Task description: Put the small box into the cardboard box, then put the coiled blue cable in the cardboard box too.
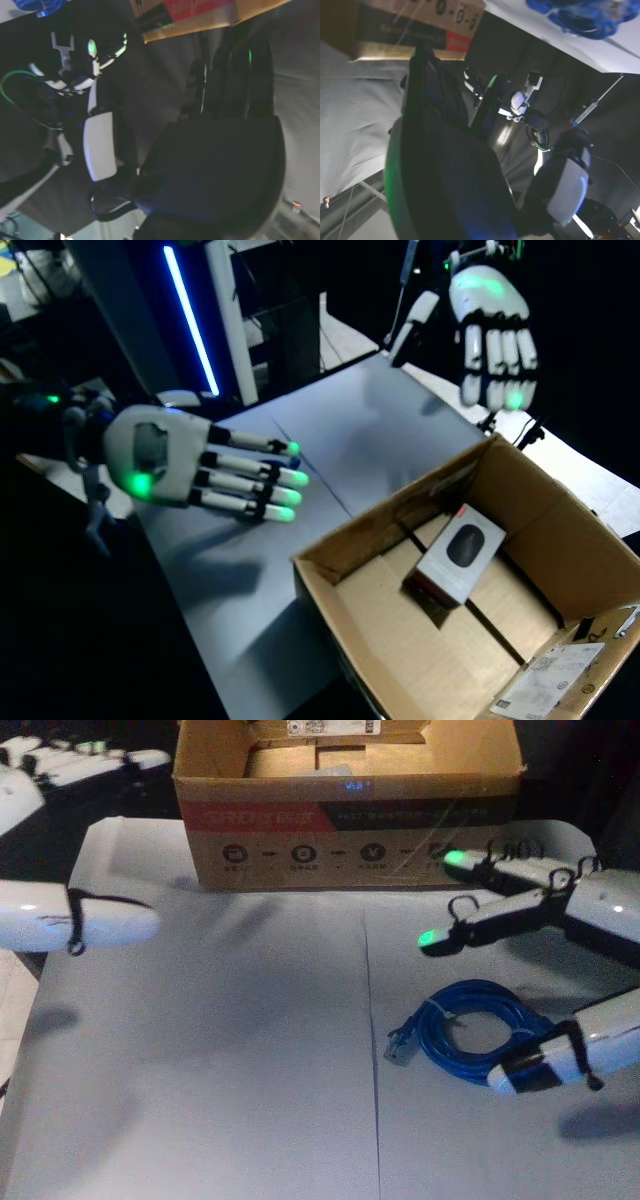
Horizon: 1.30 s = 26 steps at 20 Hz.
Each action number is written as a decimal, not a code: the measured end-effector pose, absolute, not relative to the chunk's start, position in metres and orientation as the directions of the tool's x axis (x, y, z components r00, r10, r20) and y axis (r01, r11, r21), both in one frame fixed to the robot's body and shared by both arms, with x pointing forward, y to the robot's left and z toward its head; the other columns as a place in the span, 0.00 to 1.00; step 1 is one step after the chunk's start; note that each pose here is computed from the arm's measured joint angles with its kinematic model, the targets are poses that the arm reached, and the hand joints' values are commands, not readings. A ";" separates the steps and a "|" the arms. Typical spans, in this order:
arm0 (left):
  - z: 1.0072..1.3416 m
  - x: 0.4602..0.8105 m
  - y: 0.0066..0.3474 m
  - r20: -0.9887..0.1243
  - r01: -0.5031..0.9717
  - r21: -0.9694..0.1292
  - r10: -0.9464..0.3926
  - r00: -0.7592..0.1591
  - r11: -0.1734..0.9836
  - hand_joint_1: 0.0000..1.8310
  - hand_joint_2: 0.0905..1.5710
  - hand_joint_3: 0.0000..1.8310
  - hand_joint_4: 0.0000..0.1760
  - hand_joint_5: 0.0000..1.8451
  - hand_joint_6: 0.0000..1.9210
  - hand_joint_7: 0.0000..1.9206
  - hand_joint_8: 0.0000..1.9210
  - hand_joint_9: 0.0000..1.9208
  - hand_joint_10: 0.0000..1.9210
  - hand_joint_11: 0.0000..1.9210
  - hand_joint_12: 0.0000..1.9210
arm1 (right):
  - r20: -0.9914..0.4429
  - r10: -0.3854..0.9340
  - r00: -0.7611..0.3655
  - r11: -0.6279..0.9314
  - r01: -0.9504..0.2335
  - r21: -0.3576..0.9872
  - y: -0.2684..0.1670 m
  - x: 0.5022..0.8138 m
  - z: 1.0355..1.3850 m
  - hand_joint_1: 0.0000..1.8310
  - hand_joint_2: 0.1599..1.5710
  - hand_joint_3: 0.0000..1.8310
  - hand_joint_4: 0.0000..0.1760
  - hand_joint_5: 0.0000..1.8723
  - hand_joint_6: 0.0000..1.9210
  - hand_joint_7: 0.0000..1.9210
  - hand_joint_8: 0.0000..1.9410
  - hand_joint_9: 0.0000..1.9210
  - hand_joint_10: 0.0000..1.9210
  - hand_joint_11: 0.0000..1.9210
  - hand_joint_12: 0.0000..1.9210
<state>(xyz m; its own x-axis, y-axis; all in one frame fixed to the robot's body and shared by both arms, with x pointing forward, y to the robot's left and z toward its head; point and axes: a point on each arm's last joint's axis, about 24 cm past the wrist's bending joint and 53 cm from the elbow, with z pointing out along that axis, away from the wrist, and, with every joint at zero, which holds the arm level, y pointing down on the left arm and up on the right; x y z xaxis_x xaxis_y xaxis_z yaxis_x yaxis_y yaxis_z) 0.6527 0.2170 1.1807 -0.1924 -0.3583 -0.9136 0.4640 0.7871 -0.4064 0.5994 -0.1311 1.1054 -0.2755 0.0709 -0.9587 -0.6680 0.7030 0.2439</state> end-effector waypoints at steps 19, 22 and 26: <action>1.164 0.639 0.227 -0.871 0.420 -0.490 -0.437 -0.224 0.764 0.30 0.60 0.00 0.65 0.15 0.00 0.16 0.00 0.15 0.01 0.02 0.31 | -0.925 -0.039 -0.378 0.731 -0.642 0.231 -0.124 0.611 1.040 0.54 0.51 0.00 0.47 0.27 0.00 0.19 0.01 0.39 0.07 0.23 0.65; 1.164 0.639 0.229 -0.869 0.416 -0.494 -0.440 -0.225 0.763 0.29 0.60 0.00 0.57 0.16 0.00 0.17 0.01 0.16 0.01 0.03 0.31 | -0.929 -0.021 -0.370 0.735 -0.636 0.237 -0.124 0.616 1.044 0.64 0.55 0.00 0.00 0.38 0.01 0.11 0.56 0.25 0.96 0.39 0.89; 1.163 0.639 0.229 -0.868 0.415 -0.497 -0.443 -0.226 0.762 0.29 0.62 0.00 0.52 0.16 0.00 0.17 0.00 0.17 0.00 0.03 0.32 | -0.920 -0.015 -0.392 0.739 -0.624 0.254 -0.124 0.616 1.040 0.71 0.60 0.00 0.00 0.31 0.47 0.05 1.00 0.37 1.00 0.58 1.00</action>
